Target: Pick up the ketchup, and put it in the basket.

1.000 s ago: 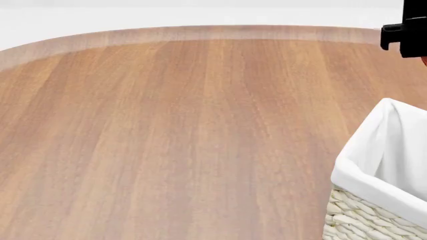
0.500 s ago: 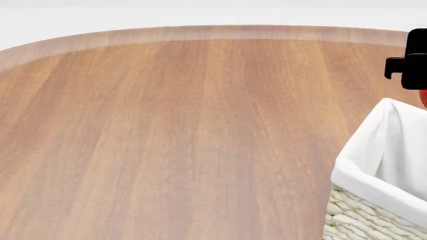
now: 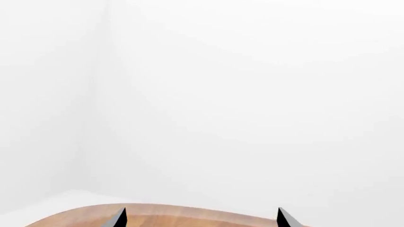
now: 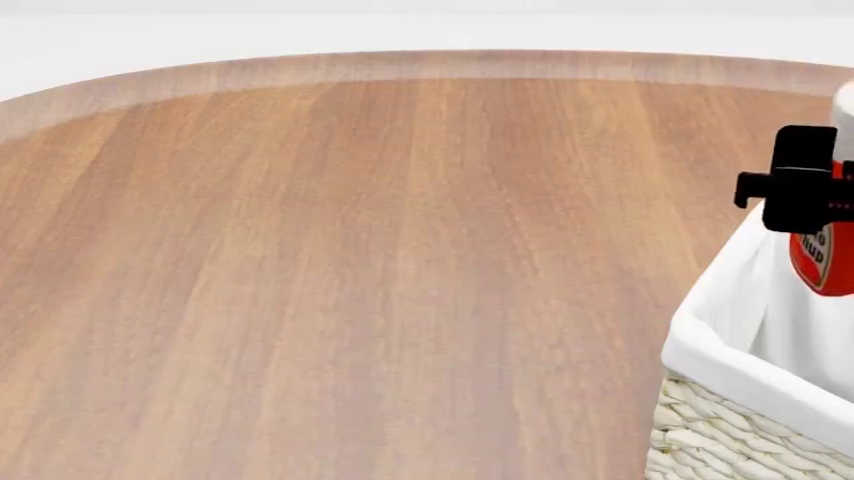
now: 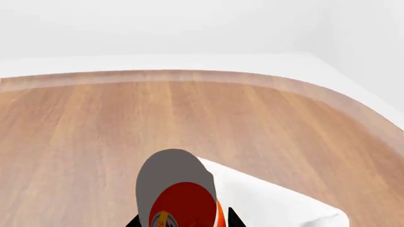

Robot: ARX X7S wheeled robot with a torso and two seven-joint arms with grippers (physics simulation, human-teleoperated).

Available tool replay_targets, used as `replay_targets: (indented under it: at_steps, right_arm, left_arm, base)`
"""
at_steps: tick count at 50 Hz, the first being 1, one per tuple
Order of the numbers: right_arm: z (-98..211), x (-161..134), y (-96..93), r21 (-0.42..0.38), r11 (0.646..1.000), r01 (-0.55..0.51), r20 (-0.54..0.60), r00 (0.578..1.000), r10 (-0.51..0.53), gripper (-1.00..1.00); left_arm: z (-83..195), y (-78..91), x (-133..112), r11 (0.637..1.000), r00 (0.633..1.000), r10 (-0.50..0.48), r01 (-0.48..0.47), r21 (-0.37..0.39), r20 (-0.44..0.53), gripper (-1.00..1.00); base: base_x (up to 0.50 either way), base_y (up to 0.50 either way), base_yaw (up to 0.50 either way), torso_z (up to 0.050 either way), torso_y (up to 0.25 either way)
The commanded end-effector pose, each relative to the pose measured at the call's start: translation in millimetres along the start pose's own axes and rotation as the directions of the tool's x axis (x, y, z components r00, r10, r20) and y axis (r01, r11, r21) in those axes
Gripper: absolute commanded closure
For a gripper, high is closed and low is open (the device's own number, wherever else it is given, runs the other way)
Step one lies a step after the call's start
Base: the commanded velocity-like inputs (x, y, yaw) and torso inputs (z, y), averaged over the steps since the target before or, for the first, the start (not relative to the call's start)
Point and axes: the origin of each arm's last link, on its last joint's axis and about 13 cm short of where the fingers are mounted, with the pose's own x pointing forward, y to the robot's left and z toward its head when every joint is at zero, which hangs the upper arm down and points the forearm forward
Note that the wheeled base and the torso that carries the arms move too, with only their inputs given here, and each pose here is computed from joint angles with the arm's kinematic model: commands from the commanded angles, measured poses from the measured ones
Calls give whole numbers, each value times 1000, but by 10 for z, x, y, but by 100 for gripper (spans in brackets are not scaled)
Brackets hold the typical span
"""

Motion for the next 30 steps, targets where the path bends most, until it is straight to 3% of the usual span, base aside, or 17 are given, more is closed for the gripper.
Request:
replay_targets:
  at_steps: [1,15,30]
  right_arm:
    - [-60,144,5,-1,1000,13,-42,999,-13,100]
    - [-115,293,-85,33,998,51,-103,994,-47,100]
    - [-136,265,-172,59,995,85,-88,993,-80,100]
  left_arm:
    - [35,4,-26,1000,1000,1,-1,-1,10,-100]
    - [42,8,-56,1000,1000,2,-2,1,12,-100]
    - [57,7,-78,1000,1000,0,0,3,17,-100]
  base:
    - [0,0,0,0,0]
    - [0,0,0,0,0]
    - [0,0,0,0,1]
